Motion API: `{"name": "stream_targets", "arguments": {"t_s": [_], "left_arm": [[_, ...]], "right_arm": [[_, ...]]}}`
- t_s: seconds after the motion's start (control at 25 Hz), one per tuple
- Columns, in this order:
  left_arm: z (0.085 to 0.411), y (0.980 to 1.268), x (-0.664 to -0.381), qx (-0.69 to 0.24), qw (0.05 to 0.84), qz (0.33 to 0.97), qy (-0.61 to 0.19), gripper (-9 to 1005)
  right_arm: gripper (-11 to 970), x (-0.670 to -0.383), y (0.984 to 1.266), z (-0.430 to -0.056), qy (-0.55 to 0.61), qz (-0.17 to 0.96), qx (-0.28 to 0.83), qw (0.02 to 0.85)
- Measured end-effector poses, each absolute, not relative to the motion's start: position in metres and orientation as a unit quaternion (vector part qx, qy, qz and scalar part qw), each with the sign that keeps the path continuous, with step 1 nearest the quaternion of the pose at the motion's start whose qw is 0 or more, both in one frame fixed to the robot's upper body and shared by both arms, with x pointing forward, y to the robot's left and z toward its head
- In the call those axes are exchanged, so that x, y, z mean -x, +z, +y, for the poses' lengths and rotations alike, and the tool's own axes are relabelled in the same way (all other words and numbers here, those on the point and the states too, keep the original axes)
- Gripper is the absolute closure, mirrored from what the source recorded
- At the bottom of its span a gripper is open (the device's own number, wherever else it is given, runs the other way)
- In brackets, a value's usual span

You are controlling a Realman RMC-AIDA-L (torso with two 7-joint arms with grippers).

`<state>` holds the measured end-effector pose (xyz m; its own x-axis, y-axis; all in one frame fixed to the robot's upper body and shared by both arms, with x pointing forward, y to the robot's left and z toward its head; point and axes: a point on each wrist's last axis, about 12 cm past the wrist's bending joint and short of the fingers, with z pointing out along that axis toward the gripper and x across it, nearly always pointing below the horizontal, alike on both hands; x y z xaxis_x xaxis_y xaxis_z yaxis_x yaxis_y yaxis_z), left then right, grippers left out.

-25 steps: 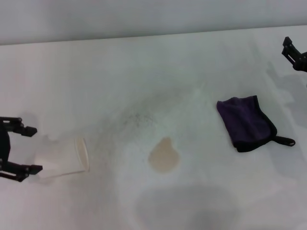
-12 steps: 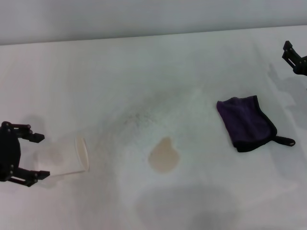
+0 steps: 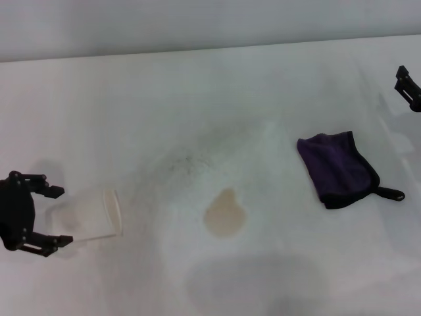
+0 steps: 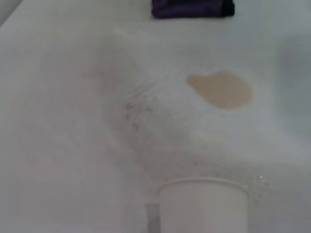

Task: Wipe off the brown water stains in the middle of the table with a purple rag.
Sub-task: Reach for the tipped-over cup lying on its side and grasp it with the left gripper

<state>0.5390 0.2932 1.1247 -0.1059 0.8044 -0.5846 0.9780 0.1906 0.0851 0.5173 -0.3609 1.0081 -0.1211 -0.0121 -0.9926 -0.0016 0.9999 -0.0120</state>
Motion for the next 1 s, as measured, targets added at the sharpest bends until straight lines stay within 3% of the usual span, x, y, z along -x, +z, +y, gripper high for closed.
{"name": "stream_targets", "arguments": {"t_s": [1.0], "left_arm": [[0.287,1.090,-0.547,-0.621,0.280,0.716,-0.152,124]], "right_arm": [[87,-0.506,0.999,-0.362,-0.006,0.762,0.005,0.648]]}}
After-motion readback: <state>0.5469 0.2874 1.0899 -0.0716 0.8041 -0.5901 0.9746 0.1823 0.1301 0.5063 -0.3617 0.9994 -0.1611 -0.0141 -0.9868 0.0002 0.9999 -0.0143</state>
